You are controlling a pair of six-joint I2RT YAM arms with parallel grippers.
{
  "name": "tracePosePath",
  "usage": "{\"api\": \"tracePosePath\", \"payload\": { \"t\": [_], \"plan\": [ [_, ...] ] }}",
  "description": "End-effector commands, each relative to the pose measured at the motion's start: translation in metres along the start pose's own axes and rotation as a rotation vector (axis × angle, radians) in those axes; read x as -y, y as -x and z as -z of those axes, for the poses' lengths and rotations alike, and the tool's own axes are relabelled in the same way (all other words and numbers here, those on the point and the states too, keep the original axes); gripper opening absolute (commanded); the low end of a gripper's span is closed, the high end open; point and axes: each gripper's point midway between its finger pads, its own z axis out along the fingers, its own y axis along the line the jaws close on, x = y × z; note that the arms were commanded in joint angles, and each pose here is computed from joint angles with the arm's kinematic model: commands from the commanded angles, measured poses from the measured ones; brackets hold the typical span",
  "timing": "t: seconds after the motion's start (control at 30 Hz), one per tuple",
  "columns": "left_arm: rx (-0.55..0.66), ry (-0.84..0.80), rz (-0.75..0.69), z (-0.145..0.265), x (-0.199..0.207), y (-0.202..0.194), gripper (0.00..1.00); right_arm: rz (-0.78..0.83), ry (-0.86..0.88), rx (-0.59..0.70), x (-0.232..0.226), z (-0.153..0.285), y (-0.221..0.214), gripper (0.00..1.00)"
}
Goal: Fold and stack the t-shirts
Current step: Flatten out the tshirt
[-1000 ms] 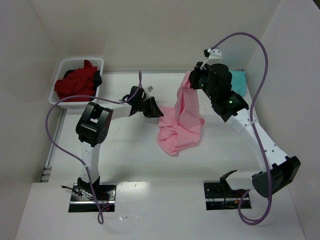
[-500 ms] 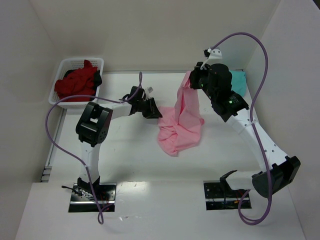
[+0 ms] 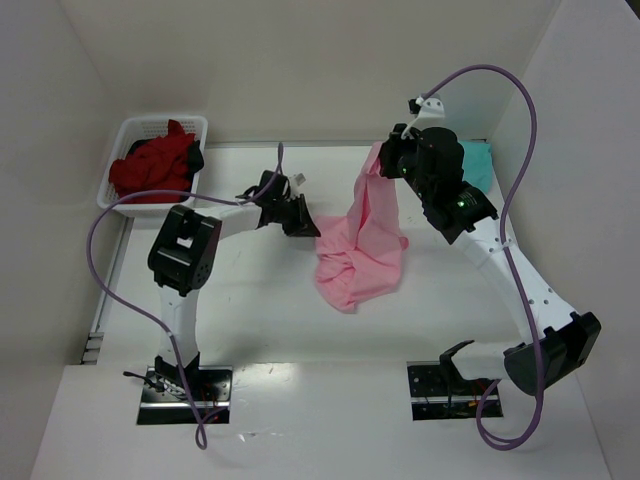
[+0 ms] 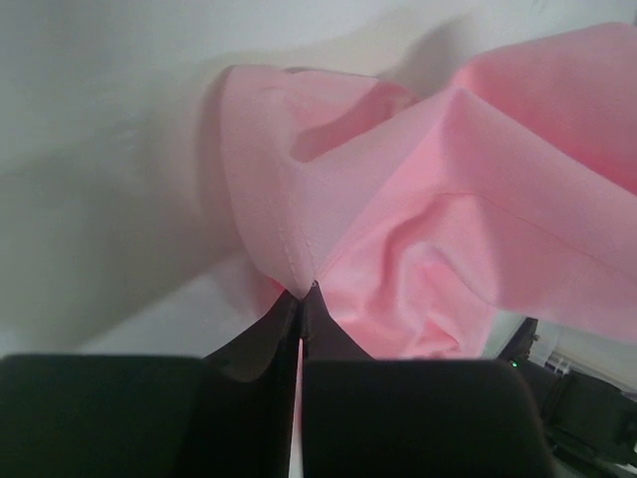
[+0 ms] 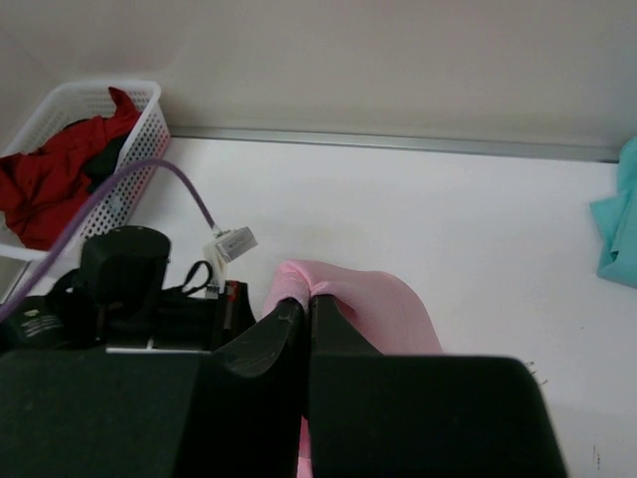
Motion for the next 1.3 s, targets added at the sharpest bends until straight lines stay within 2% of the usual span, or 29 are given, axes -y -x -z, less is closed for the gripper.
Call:
{"api": "tracePosePath", "payload": {
  "t": [0.0, 0.1, 0.23, 0.27, 0.37, 0.53, 0.8, 1.0, 1.1, 1.27],
  "plan": [
    [0.166, -0.125, -0.192, 0.069, 0.089, 0.058, 0.00, -0.022, -0.069, 0.055, 0.011, 0.002, 0.017, 0.00],
    [0.290, -0.144, -0.266, 0.129, 0.123, 0.093, 0.00, -0.036, -0.129, 0.105, 0.022, 0.001, 0.038, 0.00],
    [0.535, -0.128, -0.356, 0.233, 0.159, 0.144, 0.00, -0.068, -0.187, 0.242, 0.039, 0.010, 0.092, 0.00],
    [0.547, -0.126, -0.372, 0.240, 0.163, 0.147, 0.00, -0.070, -0.195, 0.248, 0.044, 0.011, 0.095, 0.00],
    [0.674, -0.072, -0.428, 0.298, 0.177, 0.164, 0.00, -0.052, -0.196, 0.290, 0.046, 0.010, 0.121, 0.00],
    [0.885, 0.041, -0.430, 0.369, 0.182, 0.184, 0.00, -0.028, -0.259, 0.422, 0.057, 0.027, 0.174, 0.00],
    [1.103, 0.213, -0.378, 0.440, 0.172, 0.195, 0.00, 0.010, -0.363, 0.533, 0.074, 0.051, 0.218, 0.00],
    [1.184, 0.171, -0.302, 0.462, 0.181, 0.186, 0.00, 0.027, -0.345, 0.612, 0.073, 0.077, 0.248, 0.00],
    [1.186, 0.108, -0.288, 0.465, 0.188, 0.176, 0.00, 0.036, -0.311, 0.614, 0.066, 0.081, 0.250, 0.00],
    [1.119, -0.015, -0.334, 0.454, 0.206, 0.157, 0.00, 0.047, -0.281, 0.603, 0.062, 0.077, 0.247, 0.00]
  ]
}}
